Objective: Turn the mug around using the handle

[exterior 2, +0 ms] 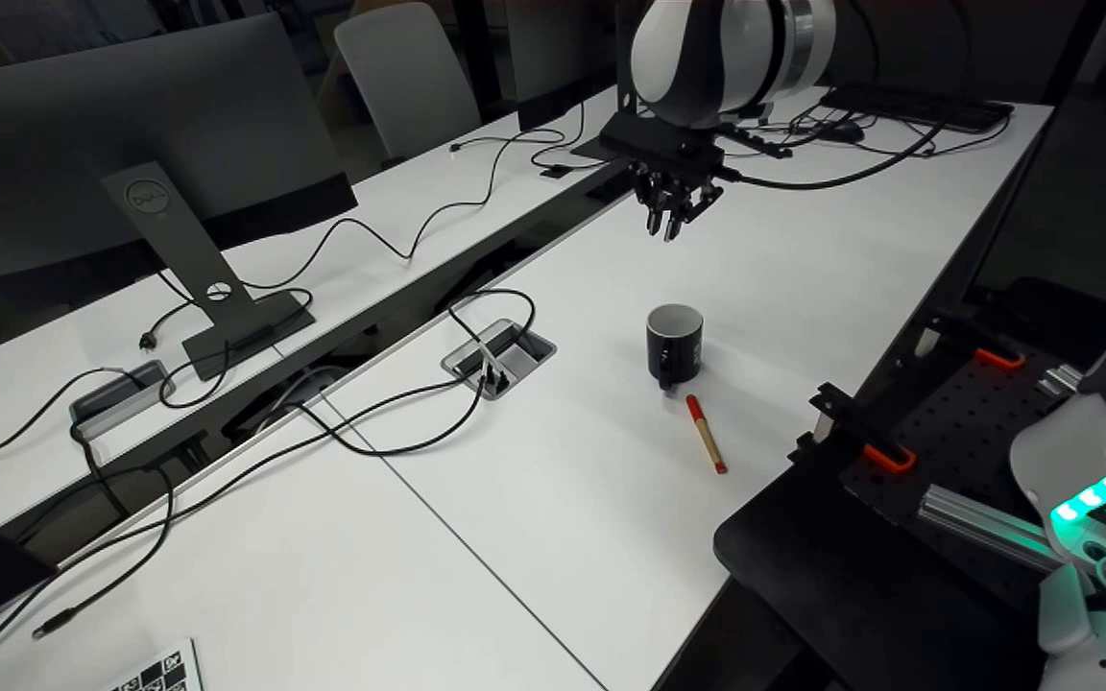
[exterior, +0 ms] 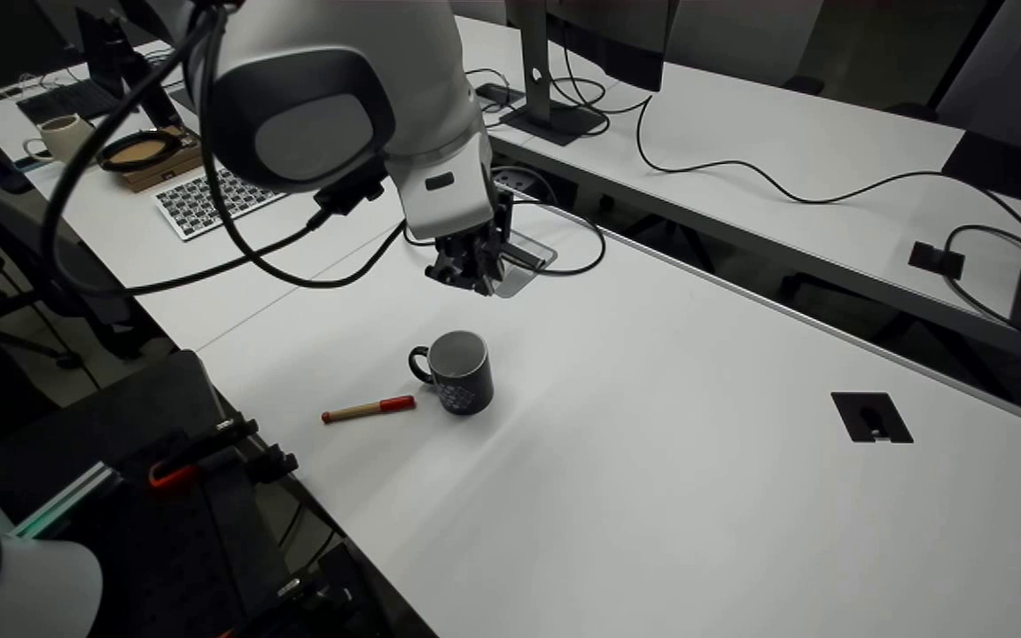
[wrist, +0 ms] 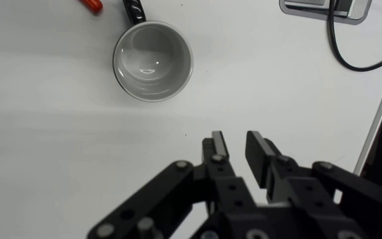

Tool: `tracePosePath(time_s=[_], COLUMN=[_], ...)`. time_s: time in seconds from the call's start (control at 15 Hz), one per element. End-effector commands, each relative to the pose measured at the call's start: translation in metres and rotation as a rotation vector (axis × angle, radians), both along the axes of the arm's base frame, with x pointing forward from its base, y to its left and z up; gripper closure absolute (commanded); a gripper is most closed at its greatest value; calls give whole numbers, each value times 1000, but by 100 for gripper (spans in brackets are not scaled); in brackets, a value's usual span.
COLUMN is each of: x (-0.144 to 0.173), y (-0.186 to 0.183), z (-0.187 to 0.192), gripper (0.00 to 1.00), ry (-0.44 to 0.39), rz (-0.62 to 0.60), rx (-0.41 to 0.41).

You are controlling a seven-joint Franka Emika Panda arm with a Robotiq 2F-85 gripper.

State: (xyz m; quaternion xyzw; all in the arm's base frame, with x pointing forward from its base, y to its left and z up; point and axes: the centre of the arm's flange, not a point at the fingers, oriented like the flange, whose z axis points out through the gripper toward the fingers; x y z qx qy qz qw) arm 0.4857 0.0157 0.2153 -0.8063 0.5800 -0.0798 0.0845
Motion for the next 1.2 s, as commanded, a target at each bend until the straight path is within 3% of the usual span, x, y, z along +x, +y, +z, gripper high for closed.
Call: tracePosePath(time_s=[0.0, 0.4, 0.47, 0.53, 0.6, 0.67, 1.13], x=[-2, -2, -3, -3, -3, -3, -3], y=[-2, -3, -3, -3, -3, -3, -3], z=[-4, -6, -6, -7, -7, -7, -7], gripper=[45, 0, 0, 11, 2, 0, 0], ry=[12, 29, 29, 20, 20, 21, 21], rz=[-12, -26, -22, -10, -10, -11, -11], rx=[1, 7, 10, 1, 1, 1, 1])
